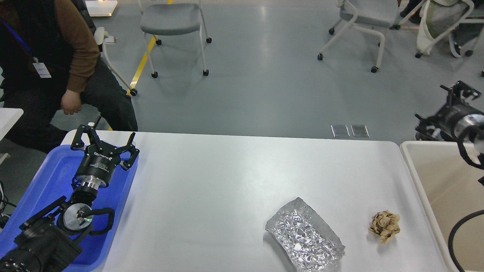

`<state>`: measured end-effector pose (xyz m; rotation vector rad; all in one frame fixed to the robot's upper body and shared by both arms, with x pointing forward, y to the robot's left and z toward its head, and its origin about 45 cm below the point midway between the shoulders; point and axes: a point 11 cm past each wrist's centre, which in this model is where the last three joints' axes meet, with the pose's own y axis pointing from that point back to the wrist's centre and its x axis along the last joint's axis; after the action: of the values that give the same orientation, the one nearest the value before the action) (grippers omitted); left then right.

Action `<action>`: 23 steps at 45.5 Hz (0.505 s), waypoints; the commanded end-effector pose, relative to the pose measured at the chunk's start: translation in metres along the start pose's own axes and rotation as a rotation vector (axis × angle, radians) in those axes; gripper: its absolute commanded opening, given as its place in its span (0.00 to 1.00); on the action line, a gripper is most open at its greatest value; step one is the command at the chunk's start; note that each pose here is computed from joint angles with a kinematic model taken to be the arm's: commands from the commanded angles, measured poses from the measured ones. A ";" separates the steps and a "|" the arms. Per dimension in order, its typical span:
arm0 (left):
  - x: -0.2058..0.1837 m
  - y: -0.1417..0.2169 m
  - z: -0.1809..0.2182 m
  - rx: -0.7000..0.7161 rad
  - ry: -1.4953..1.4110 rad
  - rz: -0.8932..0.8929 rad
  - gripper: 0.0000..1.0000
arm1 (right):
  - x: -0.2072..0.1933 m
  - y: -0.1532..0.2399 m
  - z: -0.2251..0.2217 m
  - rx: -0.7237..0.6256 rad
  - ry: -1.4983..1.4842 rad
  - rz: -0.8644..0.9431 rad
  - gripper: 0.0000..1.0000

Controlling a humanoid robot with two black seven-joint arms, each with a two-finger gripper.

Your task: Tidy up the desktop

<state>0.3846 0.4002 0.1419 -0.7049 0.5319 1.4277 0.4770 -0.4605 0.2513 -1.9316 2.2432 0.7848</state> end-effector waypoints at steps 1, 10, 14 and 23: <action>0.000 0.000 0.000 0.000 0.000 0.000 1.00 | -0.108 0.004 -0.005 0.011 -0.048 -0.372 1.00; 0.000 0.000 0.000 0.000 0.000 0.000 1.00 | -0.157 0.008 0.032 -0.051 -0.072 -0.542 1.00; 0.000 0.000 0.000 0.000 0.000 0.000 1.00 | -0.164 0.009 0.051 -0.081 -0.089 -0.580 1.00; 0.000 0.000 0.000 0.000 0.000 0.000 1.00 | -0.167 0.009 0.103 -0.148 -0.147 -0.581 1.00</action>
<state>0.3847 0.4002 0.1418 -0.7046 0.5319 1.4282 0.4890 -0.3085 0.2631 -2.3035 1.5851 0.8608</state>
